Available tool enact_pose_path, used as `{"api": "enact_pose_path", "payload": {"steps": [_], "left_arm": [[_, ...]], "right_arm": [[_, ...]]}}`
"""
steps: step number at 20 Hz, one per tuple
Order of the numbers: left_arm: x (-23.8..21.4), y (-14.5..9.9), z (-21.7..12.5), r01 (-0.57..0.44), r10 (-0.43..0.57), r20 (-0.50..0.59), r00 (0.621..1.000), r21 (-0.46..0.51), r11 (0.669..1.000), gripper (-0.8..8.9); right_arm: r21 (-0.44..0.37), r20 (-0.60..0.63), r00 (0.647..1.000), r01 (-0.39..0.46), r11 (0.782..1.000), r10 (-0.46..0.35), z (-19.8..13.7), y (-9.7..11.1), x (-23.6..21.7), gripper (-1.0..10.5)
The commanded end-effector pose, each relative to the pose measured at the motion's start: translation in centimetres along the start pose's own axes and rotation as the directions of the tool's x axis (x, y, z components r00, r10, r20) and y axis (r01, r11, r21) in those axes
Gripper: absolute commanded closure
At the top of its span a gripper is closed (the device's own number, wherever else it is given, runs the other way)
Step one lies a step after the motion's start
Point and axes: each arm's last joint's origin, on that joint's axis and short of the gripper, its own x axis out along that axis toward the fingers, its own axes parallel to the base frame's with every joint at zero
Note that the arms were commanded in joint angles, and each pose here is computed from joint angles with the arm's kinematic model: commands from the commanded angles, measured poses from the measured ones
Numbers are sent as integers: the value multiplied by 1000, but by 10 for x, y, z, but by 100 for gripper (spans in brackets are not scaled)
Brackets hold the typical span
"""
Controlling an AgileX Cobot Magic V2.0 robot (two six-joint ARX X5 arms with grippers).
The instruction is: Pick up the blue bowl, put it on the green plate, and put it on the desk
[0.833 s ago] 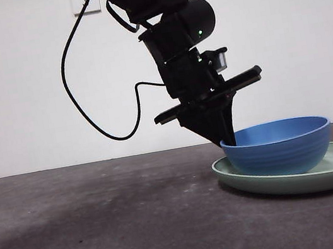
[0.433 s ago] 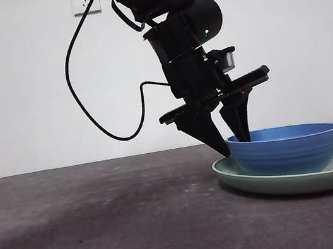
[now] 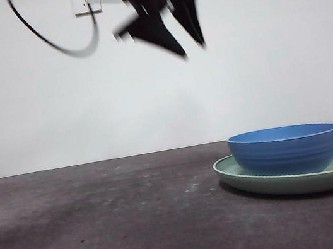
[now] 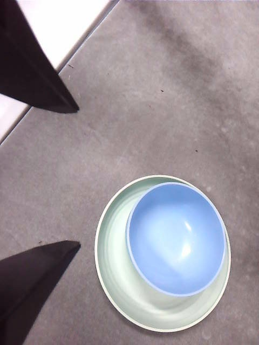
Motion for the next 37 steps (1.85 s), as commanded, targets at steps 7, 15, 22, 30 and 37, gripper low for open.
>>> {"api": "enact_pose_path", "payload": {"steps": [7,15,22,30,37], "left_arm": [[-128,5,-11,-35,32,168,985,14,999,620],[-163,15,-115,-1,-4,168,986,33,999,620],[-156,13,-190,212,-219,139,966,62,975,622],[-148,15,-202,245,-249,105,963,52,968,623],[-148,15,-202,245,-249,105,963,53,968,623]], "right_arm": [[-4,19,1000,3,1000,-3,5,1,-3,568],[-4,18,1000,3,1000,-3,5,1,-3,568],[-3,18,1000,3,1000,-3,5,1,-3,568],[-2,16,1000,3,1000,-3,5,1,-2,568],[42,11,992,128,991,-129,5,-3,-2,569]]}}
